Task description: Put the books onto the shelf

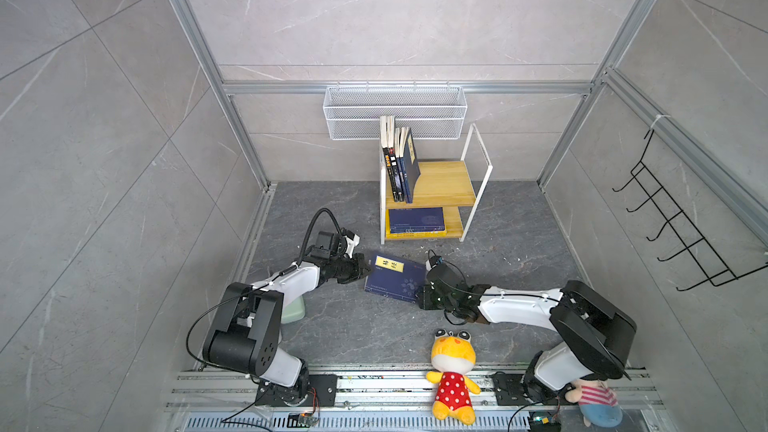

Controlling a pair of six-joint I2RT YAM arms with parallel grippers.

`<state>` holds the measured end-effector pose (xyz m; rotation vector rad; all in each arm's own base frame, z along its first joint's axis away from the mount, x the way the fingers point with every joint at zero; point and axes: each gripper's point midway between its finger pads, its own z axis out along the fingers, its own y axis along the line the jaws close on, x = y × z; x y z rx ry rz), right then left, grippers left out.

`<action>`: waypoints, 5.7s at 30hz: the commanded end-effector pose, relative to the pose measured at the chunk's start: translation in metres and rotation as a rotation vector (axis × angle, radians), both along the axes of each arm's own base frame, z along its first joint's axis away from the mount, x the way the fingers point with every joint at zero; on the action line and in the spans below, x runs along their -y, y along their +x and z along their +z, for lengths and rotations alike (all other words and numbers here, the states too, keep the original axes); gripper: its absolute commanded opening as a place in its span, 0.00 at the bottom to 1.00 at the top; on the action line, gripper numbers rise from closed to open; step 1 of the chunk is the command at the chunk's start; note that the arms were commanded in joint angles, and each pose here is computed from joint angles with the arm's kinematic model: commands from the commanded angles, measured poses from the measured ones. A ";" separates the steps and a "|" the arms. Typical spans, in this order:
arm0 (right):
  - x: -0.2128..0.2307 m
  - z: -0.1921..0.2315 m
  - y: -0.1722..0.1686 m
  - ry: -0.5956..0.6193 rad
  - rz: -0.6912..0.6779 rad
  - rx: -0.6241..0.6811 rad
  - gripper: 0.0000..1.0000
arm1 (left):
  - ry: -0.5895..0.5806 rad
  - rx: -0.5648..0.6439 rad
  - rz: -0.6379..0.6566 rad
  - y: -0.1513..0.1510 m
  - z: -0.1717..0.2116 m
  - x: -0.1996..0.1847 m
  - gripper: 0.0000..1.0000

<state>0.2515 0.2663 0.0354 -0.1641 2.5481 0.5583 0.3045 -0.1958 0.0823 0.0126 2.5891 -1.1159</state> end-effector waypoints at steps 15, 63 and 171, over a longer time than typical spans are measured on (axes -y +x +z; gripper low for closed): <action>-0.043 0.094 -0.029 -0.594 0.367 0.651 0.56 | -0.095 0.069 0.018 0.000 0.054 0.005 0.00; -0.076 0.099 0.006 -0.582 0.342 0.913 0.00 | 0.132 0.364 0.115 0.018 0.085 -0.075 0.78; -0.026 0.249 0.204 -0.198 0.041 0.826 0.29 | 0.255 0.611 0.267 0.011 0.128 -0.157 1.00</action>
